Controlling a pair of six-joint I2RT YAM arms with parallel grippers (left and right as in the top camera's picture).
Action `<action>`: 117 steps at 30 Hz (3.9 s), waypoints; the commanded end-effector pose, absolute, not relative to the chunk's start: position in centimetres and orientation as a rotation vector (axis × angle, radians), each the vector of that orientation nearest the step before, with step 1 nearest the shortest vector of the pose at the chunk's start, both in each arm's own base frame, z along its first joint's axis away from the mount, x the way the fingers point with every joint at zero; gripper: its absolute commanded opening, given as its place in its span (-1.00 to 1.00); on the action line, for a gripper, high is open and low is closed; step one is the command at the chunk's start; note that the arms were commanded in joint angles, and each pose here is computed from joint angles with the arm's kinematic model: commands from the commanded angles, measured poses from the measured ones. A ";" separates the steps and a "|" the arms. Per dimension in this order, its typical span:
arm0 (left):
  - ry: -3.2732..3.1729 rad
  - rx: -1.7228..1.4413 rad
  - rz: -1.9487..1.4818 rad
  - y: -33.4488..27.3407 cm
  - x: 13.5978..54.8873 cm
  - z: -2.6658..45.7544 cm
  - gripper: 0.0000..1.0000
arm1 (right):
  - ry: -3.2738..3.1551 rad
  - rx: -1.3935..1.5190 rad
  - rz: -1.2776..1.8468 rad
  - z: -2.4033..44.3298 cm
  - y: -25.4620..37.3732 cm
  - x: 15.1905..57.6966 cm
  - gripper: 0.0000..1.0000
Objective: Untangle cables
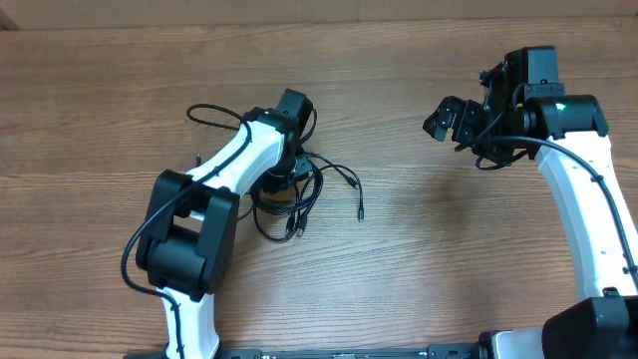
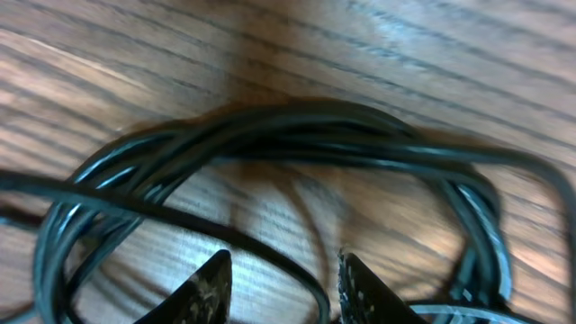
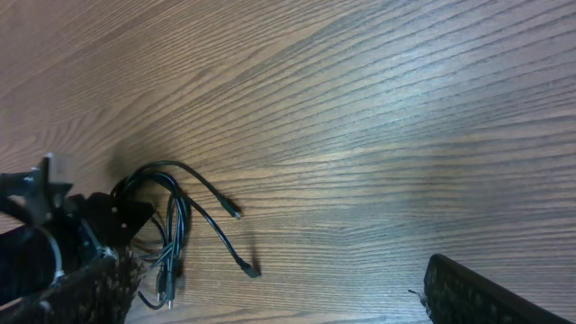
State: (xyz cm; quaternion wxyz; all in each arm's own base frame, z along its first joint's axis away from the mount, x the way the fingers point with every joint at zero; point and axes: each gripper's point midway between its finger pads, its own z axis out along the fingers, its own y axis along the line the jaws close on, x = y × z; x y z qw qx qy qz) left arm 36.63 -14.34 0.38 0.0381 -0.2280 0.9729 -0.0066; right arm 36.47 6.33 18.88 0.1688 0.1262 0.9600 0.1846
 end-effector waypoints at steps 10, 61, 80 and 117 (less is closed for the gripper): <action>3.054 -0.676 -0.009 -14.9 36.1 -2.5 -0.92 | 2.695 0.352 0.534 19.9 6.3 37.0 1.00; 2.898 0.434 -0.337 -23.1 40.6 8.5 -0.11 | 2.695 0.352 0.534 19.9 6.3 37.0 1.00; 2.748 0.524 -0.077 -23.1 41.0 1.4 0.05 | 2.695 0.352 0.534 20.0 6.3 37.0 1.00; 2.616 0.424 -0.161 -24.4 44.3 9.8 -0.92 | 2.695 0.352 0.534 19.9 6.3 37.0 1.00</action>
